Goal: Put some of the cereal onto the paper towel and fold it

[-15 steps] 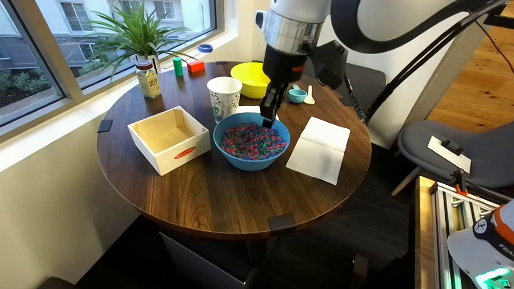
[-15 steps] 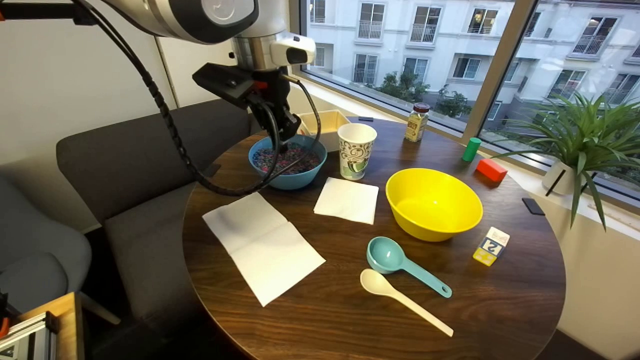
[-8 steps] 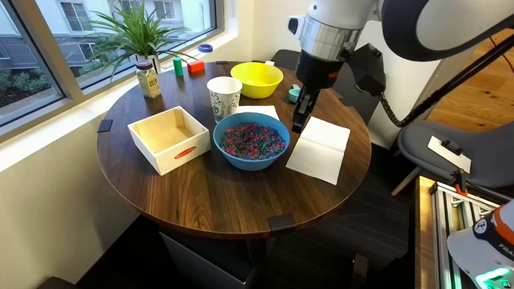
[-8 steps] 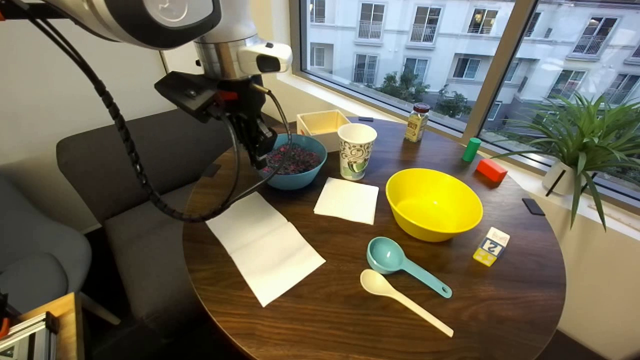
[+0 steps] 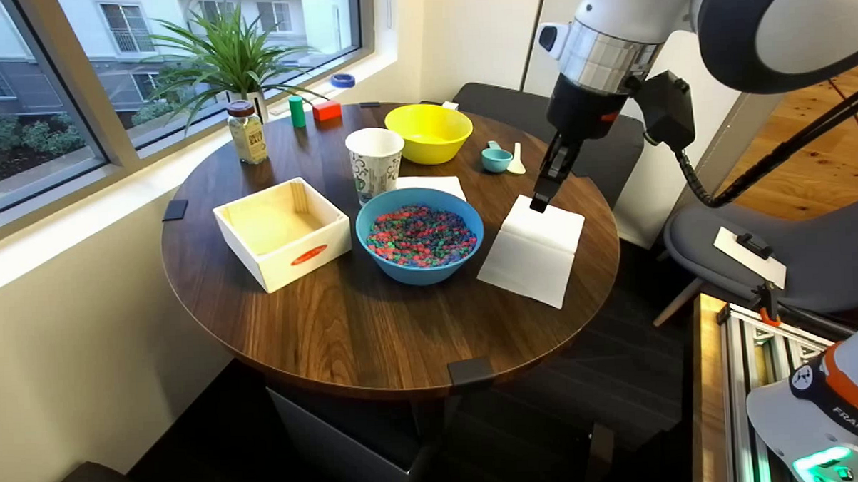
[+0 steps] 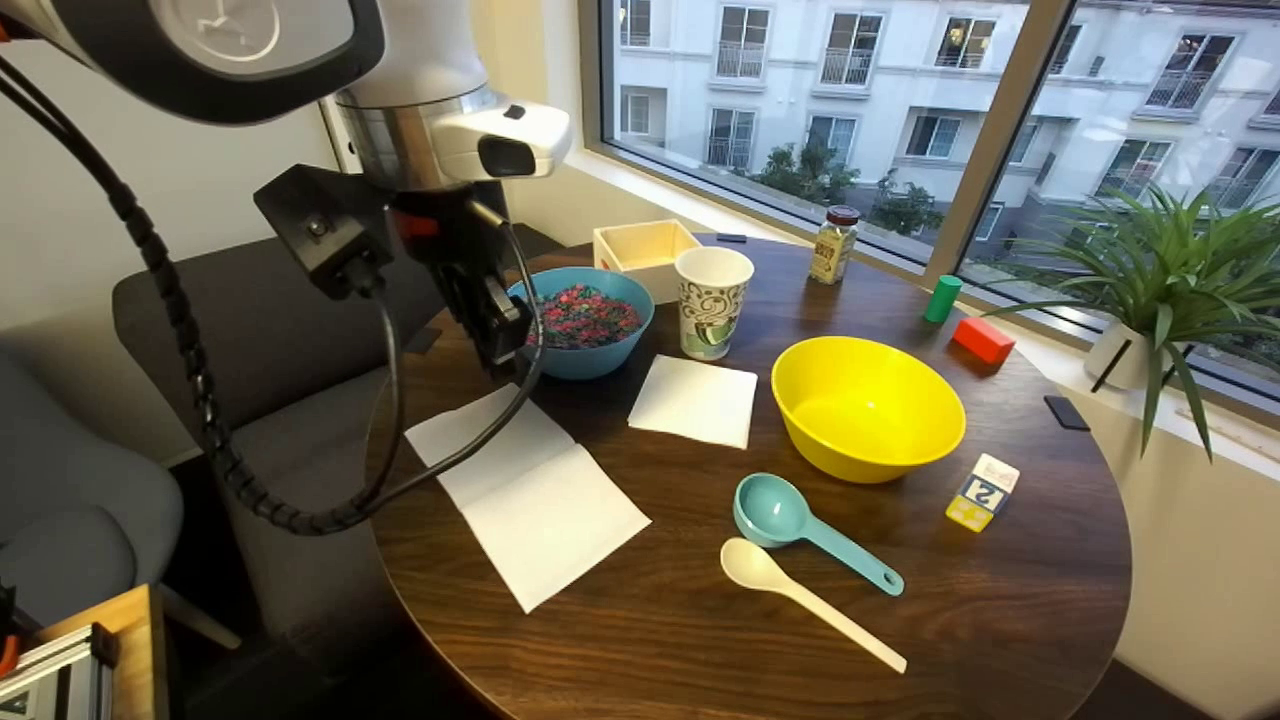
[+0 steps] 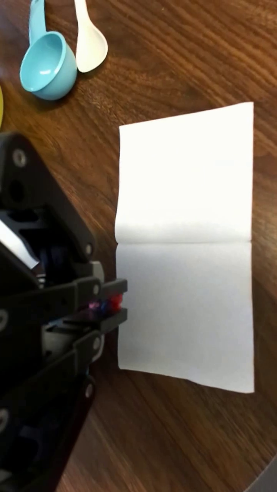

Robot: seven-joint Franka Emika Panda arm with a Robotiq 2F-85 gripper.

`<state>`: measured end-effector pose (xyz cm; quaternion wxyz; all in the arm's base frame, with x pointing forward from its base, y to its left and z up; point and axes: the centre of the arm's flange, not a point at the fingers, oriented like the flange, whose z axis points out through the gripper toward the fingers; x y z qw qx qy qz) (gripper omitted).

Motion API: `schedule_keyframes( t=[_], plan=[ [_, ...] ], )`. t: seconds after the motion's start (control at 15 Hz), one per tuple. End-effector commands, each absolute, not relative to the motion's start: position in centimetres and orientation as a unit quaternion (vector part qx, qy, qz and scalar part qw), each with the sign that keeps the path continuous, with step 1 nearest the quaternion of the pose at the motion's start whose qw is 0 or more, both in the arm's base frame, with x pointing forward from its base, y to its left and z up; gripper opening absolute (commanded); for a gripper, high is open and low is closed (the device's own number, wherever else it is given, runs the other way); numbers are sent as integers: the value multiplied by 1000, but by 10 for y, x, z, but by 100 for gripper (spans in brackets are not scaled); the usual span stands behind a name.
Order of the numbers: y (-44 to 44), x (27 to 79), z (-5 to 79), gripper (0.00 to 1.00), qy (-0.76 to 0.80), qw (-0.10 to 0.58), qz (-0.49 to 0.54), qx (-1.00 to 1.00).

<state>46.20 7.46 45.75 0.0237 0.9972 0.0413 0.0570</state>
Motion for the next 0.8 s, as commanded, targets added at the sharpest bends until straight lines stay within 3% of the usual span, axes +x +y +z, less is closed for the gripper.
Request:
schedule_keyframes(
  t=[0.0,0.07,0.13,0.73],
  plan=[
    [75,462,458,13,41,23,57,997],
    [75,462,458,13,41,23,57,997],
    [65,463,453,3,30,25,56,998],
    [17,452,421,3,-15,21,26,999]
  ],
)
